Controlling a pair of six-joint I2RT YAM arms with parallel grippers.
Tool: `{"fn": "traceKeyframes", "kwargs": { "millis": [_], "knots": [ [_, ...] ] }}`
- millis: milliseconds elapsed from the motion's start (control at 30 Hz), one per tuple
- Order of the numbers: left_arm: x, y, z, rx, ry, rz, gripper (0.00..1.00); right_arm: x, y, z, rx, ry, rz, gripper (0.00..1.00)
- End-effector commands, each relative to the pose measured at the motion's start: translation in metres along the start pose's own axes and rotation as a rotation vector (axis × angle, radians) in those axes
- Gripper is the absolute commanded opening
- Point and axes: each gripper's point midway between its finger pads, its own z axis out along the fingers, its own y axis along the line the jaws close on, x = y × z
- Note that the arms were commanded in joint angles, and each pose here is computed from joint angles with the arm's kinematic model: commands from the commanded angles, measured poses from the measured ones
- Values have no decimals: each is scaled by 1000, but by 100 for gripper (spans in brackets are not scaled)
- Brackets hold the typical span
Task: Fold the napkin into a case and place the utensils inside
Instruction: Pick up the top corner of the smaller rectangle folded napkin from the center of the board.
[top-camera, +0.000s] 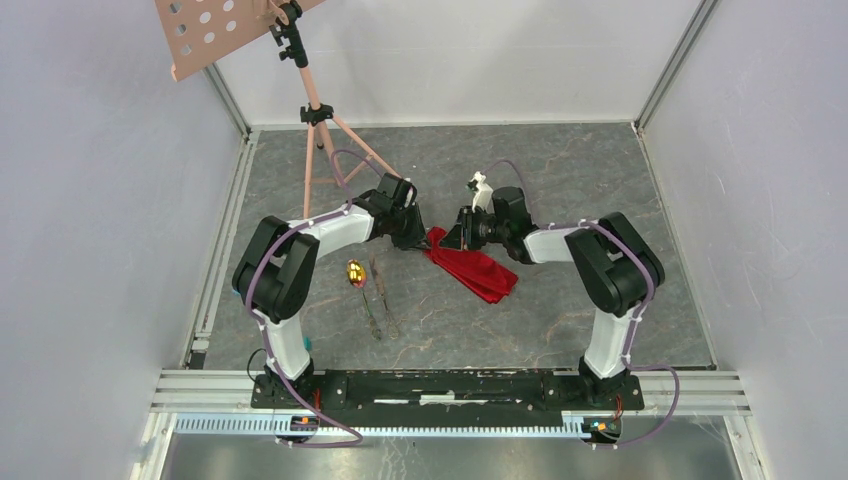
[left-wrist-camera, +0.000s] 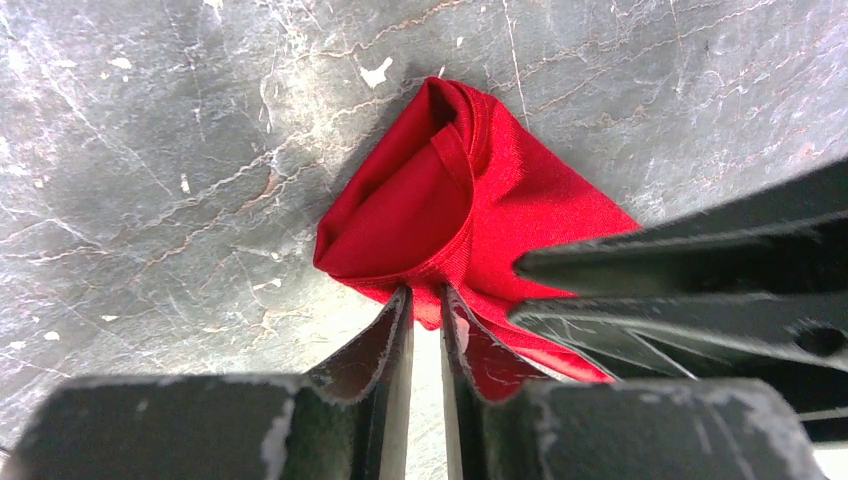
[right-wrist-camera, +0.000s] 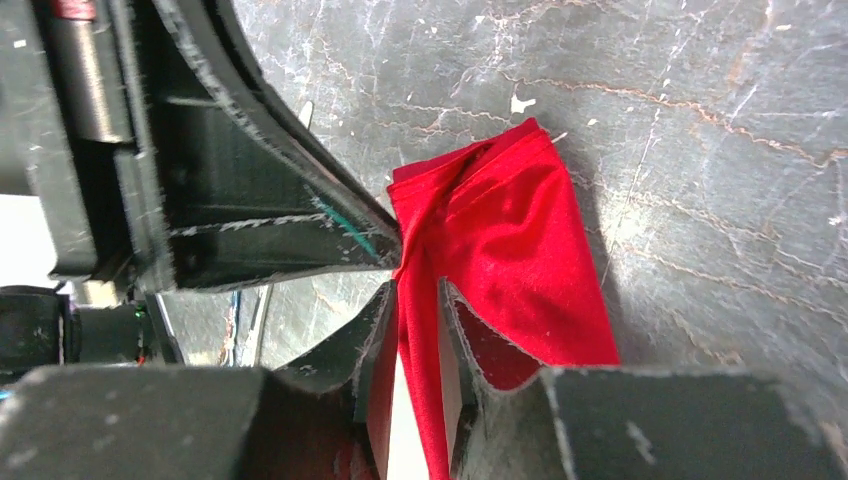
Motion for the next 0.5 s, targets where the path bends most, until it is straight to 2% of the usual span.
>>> {"fn": "traceKeyframes", "kwargs": {
  "millis": [0,233,467],
  "knots": [
    [-23,-30,-18,83,-73,-12,23,-6,-1,-24,81,7,-127,27],
    [-24,-34,-20,97,-75,-8,29,9,-9,-60,182,36,-202,35],
    [-27,-33,-4,96,-59,-15,25,33,-12,-67,210,87,-244,31]
  ]
}}
